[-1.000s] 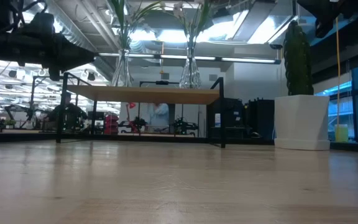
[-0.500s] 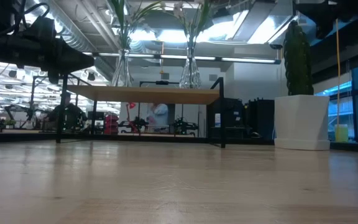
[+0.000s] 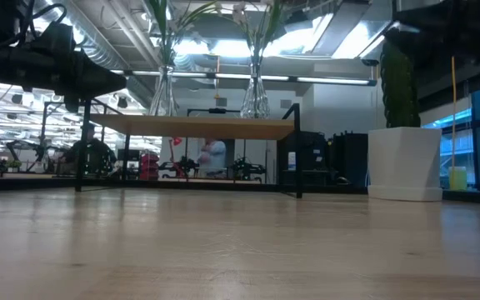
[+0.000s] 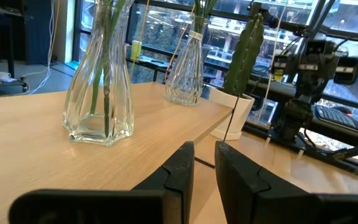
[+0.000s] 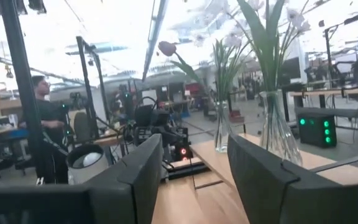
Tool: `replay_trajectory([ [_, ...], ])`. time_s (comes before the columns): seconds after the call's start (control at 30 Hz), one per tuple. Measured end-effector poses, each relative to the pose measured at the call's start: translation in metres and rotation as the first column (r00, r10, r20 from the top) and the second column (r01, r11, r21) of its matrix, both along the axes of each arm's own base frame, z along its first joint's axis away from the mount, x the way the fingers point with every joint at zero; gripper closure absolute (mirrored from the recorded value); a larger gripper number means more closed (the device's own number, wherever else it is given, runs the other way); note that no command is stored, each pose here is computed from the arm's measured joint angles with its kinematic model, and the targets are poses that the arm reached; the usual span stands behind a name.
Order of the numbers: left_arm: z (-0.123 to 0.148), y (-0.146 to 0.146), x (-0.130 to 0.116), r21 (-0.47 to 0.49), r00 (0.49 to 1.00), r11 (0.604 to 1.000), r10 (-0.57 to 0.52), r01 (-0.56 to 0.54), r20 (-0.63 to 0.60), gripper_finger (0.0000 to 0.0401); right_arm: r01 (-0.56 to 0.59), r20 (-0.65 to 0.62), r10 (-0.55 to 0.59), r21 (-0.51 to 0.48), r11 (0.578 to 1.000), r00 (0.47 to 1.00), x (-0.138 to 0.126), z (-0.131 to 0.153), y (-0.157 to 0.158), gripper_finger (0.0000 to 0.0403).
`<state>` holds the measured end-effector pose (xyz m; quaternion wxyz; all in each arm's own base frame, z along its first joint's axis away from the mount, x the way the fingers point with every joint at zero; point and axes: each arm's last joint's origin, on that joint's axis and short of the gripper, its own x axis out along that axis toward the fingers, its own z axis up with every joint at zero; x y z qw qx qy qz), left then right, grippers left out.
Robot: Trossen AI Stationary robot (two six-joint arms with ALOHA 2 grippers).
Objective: Pick and place flowers into a vace then onto a shelf
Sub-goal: Return to Home Position
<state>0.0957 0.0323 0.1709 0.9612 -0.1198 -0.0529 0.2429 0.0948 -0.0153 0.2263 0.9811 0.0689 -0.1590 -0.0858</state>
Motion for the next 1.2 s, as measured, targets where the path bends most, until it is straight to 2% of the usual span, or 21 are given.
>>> replay_trajectory([
  [0.23, 0.000, 0.000, 0.000, 0.000, 1.000, 1.000, 0.000, 0.000, 0.000, 0.0342, 0.039, 0.042, -0.040, 0.006, 0.999, 0.998, 0.004, -0.026, -0.002, 0.0218],
  [0.43, 0.000, 0.000, 0.000, 0.000, 1.000, 1.000, -0.001, 0.001, -0.001, 0.0340, 0.080, 0.014, -0.081, 0.026, 0.996, 0.997, 0.004, -0.029, -0.003, 0.0218],
  [0.53, 0.000, 0.000, 0.000, 0.000, 1.000, 1.000, -0.001, 0.001, -0.001, 0.0341, 0.116, -0.053, -0.112, 0.078, 0.990, 0.992, 0.006, -0.036, -0.005, 0.0218],
  [0.7, 0.000, 0.000, 0.000, 0.000, 1.000, 1.000, -0.001, 0.001, -0.001, 0.0342, 0.128, -0.176, -0.102, 0.142, 0.982, 0.979, 0.008, -0.049, -0.005, 0.0218],
  [0.9, 0.000, 0.000, 0.000, 0.000, 1.000, 1.000, -0.002, 0.002, 0.000, 0.0338, 0.155, -0.346, -0.087, 0.172, 0.973, 0.934, 0.008, -0.067, -0.005, 0.0218],
  [1.0, 0.000, 0.000, 0.000, 0.000, 1.000, 1.000, -0.002, 0.002, -0.001, 0.0340, 0.121, -0.362, -0.052, 0.172, 0.978, 0.931, 0.009, -0.068, -0.004, 0.0218],
  [1.2, 0.000, 0.000, 0.000, 0.000, 1.000, 1.000, -0.002, 0.002, 0.000, 0.0337, 0.121, -0.364, -0.051, 0.173, 0.977, 0.930, 0.010, -0.068, -0.004, 0.0218],
])
